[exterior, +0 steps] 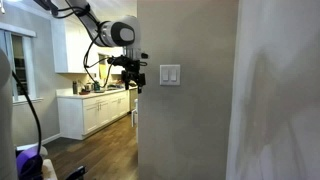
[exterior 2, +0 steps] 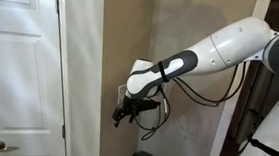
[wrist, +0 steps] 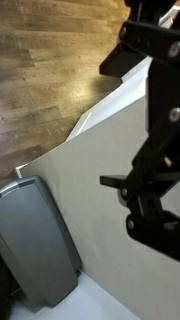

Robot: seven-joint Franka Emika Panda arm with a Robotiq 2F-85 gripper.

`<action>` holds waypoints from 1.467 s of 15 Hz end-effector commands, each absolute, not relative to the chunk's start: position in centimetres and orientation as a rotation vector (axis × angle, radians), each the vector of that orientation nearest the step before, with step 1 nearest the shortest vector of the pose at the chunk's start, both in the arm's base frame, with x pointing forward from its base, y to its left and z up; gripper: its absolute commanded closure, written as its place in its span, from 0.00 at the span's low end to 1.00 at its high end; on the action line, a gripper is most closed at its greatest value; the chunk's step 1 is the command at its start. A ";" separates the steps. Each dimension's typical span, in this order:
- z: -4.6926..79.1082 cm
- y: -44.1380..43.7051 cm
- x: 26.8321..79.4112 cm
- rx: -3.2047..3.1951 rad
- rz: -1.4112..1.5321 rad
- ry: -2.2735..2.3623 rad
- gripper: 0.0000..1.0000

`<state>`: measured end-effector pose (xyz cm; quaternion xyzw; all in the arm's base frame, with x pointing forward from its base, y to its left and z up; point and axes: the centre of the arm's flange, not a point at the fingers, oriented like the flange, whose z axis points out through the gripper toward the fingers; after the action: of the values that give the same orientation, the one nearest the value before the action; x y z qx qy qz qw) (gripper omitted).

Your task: Turn off the left light switch

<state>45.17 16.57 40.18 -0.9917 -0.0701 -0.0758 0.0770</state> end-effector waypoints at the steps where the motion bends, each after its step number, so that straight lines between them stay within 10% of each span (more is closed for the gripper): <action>1: 40.2 16.6 45.2 -2.971 -0.227 -0.210 0.00; 13: 42.4 12.7 50.6 -2.978 -0.475 -0.185 0.00; 15: 42.3 11.7 51.8 -2.957 -0.527 -0.173 0.27; 22: 41.4 10.3 54.4 -2.946 -0.585 -0.148 0.74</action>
<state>53.15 11.07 41.71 -0.9793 -0.0499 -0.1841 0.0677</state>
